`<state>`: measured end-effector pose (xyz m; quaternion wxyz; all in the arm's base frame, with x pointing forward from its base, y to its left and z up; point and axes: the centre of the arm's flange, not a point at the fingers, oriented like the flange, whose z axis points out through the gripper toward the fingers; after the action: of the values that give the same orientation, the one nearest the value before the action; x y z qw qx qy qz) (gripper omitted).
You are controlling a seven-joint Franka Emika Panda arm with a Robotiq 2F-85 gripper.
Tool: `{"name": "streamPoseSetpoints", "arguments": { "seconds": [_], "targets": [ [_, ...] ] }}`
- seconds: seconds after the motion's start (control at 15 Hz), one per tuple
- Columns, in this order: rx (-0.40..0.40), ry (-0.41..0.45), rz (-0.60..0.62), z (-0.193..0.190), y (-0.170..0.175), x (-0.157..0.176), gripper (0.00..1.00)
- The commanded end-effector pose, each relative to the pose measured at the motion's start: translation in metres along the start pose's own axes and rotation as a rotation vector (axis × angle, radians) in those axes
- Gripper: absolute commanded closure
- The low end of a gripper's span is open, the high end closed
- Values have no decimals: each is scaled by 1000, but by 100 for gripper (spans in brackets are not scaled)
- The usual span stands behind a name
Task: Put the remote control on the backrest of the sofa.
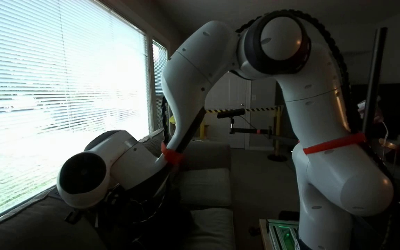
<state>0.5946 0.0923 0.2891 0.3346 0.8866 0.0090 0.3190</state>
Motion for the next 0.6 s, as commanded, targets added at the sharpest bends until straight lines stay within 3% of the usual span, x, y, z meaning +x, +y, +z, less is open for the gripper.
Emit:
{"name": "streamPoseSetpoints", "arguments": {
  "seconds": [0.0, 0.2, 0.53],
  "targets": [
    [4, 56, 106, 50, -9, 40, 70],
    [69, 117, 185, 69, -2, 73, 70],
    [276, 225, 257, 69, -10, 123, 70]
  ]
}}
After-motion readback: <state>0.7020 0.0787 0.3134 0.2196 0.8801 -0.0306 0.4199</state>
